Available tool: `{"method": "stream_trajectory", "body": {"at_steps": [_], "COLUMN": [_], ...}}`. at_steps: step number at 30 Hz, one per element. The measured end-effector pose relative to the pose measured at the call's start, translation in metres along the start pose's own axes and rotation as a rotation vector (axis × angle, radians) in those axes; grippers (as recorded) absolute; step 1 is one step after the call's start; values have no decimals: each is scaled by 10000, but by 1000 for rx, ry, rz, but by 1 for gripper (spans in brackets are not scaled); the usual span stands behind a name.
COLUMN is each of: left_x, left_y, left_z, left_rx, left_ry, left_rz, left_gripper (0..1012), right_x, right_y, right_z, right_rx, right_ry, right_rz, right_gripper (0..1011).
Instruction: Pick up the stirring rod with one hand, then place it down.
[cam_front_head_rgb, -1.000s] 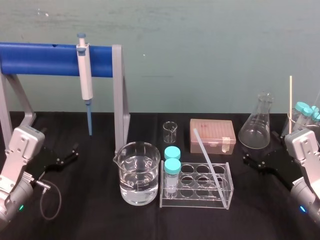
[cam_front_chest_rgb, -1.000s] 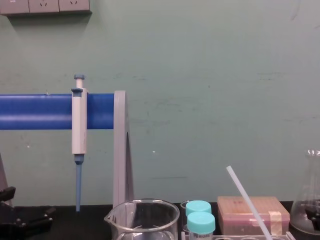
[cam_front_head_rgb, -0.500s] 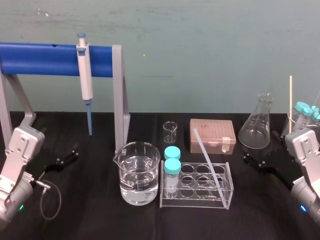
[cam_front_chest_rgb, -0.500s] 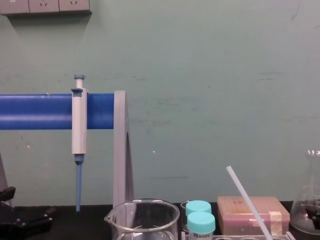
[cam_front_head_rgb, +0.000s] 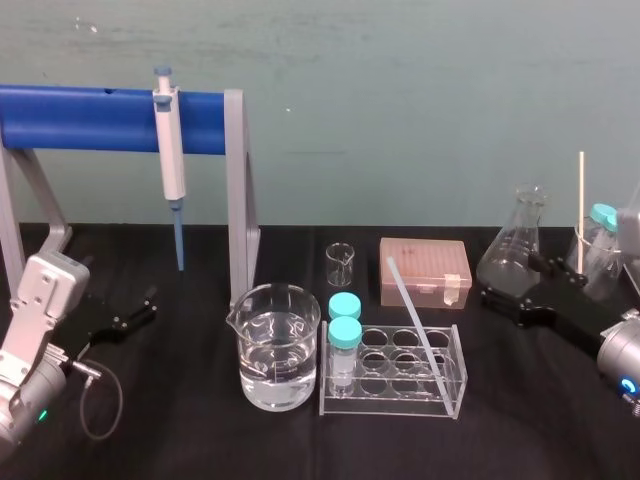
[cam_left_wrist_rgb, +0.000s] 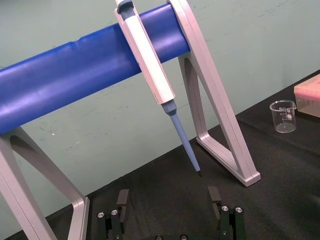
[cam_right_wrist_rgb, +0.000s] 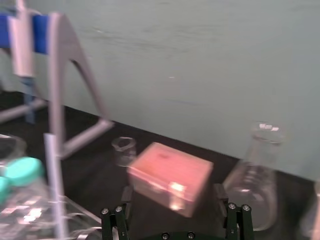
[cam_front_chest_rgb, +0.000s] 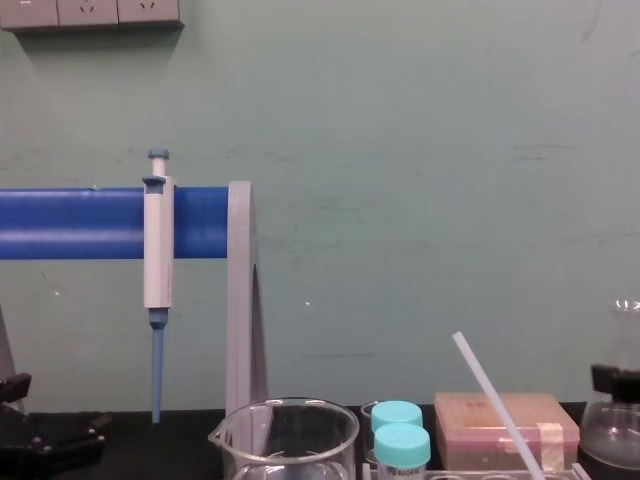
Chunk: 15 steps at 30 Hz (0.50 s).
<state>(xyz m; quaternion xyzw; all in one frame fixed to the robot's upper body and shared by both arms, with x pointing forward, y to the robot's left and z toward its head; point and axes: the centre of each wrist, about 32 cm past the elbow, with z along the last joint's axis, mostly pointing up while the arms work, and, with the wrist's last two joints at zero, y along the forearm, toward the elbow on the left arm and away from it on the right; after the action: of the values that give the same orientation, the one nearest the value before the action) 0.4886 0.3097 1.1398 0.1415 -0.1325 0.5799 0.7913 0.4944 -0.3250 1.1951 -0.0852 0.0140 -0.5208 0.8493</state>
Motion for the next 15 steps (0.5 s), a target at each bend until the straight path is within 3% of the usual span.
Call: {"method": "stream_trajectory", "body": {"at_steps": [6,15], "left_x": [0,0], "left_y": [0,0], "left_z": [0,0], "left_rx": [0,0], "left_ry": [0,0], "left_rz": [0,0], "left_gripper": [1000,1000], "right_x": [16,-51], "right_y": [-29,35], "right_z": [153,311], "right_rx": [-9,-17], "right_ry": [53,23], "right_rz": [109,272], "right_gripper": [1003,1003]}}
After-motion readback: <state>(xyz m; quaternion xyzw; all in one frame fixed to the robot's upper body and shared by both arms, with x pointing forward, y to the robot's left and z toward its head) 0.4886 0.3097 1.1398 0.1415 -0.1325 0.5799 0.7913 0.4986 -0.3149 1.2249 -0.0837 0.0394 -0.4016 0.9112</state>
